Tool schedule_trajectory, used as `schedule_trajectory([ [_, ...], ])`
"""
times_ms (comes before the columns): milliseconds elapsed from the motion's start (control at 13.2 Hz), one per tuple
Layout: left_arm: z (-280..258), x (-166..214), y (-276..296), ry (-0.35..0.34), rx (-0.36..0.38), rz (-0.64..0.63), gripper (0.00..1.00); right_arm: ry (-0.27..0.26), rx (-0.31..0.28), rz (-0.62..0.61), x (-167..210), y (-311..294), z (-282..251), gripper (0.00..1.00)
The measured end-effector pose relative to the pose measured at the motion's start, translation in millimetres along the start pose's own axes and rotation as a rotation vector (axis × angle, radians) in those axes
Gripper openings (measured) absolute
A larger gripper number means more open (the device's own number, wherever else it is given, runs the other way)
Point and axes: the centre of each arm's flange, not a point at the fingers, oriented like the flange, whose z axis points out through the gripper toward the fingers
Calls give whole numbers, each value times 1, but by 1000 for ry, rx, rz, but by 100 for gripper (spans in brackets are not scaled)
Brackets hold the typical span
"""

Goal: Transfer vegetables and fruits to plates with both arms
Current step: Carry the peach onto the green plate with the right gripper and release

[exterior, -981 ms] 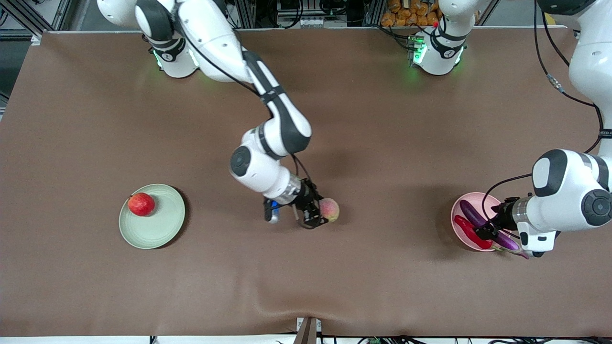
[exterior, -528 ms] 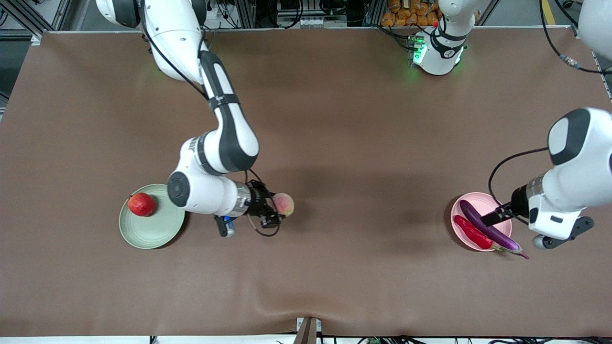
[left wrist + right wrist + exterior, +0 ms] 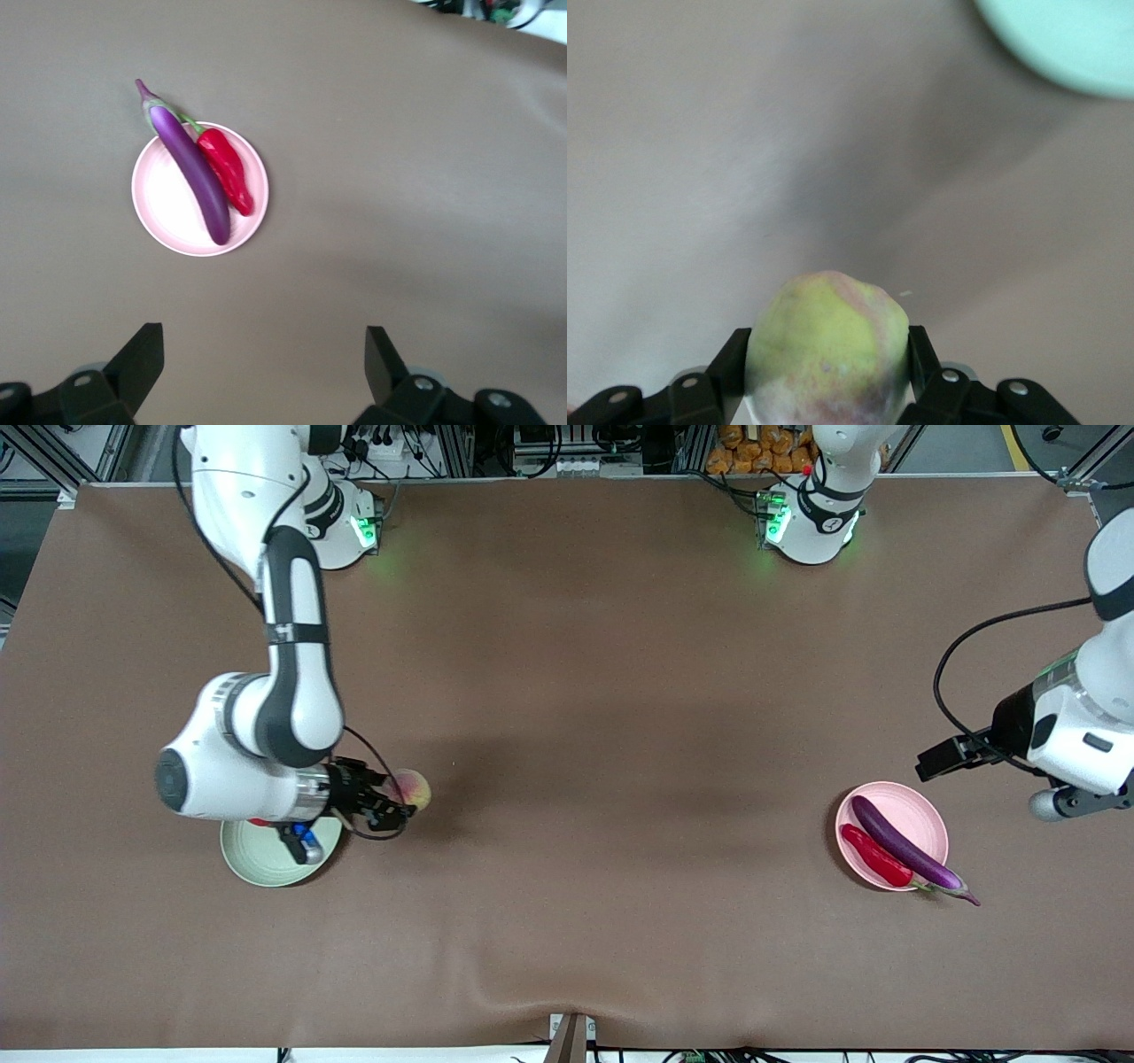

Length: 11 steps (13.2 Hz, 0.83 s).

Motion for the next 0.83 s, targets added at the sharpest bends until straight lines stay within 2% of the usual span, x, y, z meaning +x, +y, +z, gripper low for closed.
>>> schedule_trajectory([
  [226, -29, -13, 8, 26, -35, -2, 100, 20, -75, -172, 57, 65, -36, 75],
  [377, -52, -24, 9, 29, -73, -21, 100, 28, -91, -306, 93, 108, -56, 75],
  [453, -60, -31, 4, 21, -65, -16, 100, 28, -89, -359, 106, 125, -62, 75],
  [604, -73, -42, -8, 7, -34, 11, 100, 30, -87, -414, 120, 141, -64, 75],
  [830, -81, -65, -16, 2, 13, 14, 100, 93, -87, -470, 121, 118, -45, 75],
])
